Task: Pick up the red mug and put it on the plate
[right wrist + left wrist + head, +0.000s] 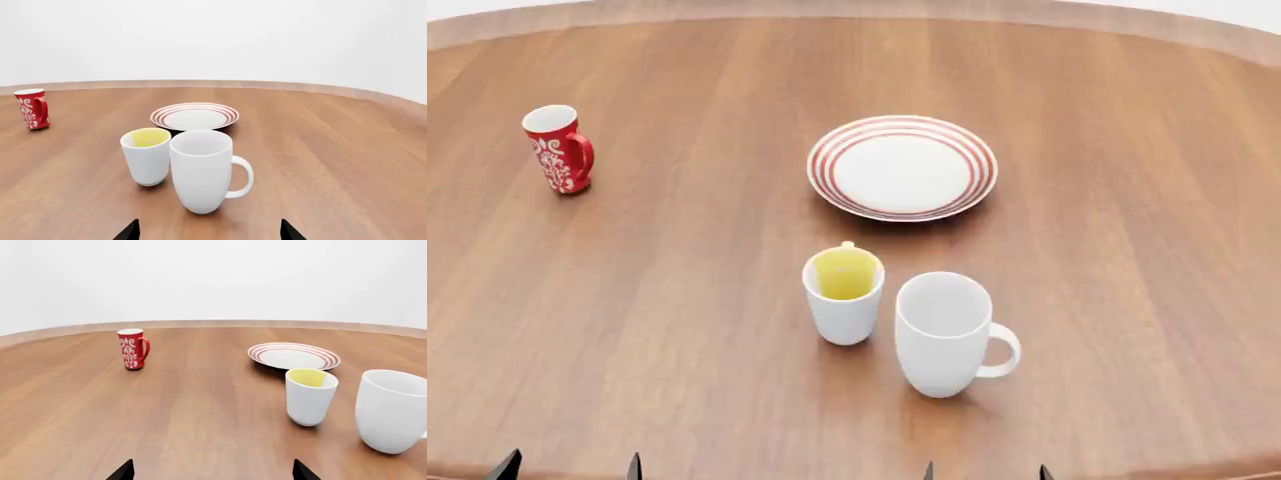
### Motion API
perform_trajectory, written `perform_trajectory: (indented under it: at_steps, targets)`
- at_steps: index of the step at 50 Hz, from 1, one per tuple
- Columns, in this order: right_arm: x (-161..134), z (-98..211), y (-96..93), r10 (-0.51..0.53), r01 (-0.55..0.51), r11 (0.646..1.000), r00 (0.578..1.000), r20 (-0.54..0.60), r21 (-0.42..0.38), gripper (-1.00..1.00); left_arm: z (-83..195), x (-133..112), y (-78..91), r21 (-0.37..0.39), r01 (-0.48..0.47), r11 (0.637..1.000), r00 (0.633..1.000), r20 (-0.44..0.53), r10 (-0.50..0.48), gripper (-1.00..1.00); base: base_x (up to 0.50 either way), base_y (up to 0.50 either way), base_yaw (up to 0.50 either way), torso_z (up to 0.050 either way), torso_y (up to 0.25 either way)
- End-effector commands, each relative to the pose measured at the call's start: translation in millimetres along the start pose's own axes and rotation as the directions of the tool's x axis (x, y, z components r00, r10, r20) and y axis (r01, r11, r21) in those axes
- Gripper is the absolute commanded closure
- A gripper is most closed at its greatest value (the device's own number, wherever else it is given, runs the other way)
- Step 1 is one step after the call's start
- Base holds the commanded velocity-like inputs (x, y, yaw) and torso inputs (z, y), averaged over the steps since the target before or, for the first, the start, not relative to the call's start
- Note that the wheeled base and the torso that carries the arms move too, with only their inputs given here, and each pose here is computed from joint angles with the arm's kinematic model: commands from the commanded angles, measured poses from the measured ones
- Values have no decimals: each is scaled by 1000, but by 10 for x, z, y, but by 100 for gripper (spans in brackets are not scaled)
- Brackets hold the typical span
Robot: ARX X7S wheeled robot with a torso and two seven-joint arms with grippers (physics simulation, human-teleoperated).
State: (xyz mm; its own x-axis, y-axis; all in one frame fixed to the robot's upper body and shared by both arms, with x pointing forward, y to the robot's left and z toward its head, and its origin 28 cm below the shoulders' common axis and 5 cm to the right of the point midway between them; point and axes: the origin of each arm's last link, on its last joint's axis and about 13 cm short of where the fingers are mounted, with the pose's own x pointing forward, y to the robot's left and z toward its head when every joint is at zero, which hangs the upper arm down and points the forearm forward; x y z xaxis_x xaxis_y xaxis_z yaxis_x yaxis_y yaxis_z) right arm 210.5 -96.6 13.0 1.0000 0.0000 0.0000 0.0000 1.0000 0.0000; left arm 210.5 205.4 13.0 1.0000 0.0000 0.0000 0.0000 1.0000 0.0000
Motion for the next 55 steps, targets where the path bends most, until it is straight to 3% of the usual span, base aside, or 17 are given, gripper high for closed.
perform_trajectory:
  at_steps: [1, 21, 24, 27, 31, 33, 38, 44, 55]
  targets:
    - [-6, -9, 15, 1, -1, 1000, 1000, -4, -13, -100, 5, 0, 1, -10, 6, 1000, 1000, -3, -6, -100, 0, 0, 0, 0, 0]
    - [-15, -19, 29, 7, -7, 1000, 1000, -21, -28, -100, 35, 11, 13, -20, 10, 1000, 1000, -23, -10, -100, 0, 0, 0, 0, 0]
    - [-28, 121, 35, 36, -36, 999, 999, -37, -2, -100, 164, 31, 20, -33, 11, 999, 999, -34, -12, -100, 0, 0, 0, 0, 0]
    - [19, 472, 17, 50, -50, 999, 998, -30, 3, -100, 513, 99, 39, 28, 28, 999, 1000, -14, -28, -100, 0, 0, 0, 0, 0]
    - [93, 766, 0, 62, -62, 998, 998, -24, -15, -100, 760, 162, 53, 38, 56, 998, 998, -3, -56, -100, 0, 0, 0, 0, 0]
    - [171, 955, -9, 96, -95, 995, 995, -40, 32, -100, 921, 200, 43, 48, 66, 997, 998, 16, -66, -100, 0, 0, 0, 0, 0]
    - [255, 1236, -44, 74, -74, 997, 997, -9, 17, -100, 1166, 240, 12, 63, 85, 994, 995, 43, -88, -100, 0, 0, 0, 0, 0]
    - [273, 1442, -69, 81, -81, 996, 997, 17, 22, -100, 1339, 243, -5, 58, 87, 994, 993, 78, -91, -100, 0, 0, 0, 0, 0]
    - [314, 1474, -87, 74, -75, 997, 997, 19, 24, -100, 1329, 241, 18, 50, 83, 995, 993, 82, -87, -100, 0, 0, 0, 0, 0]
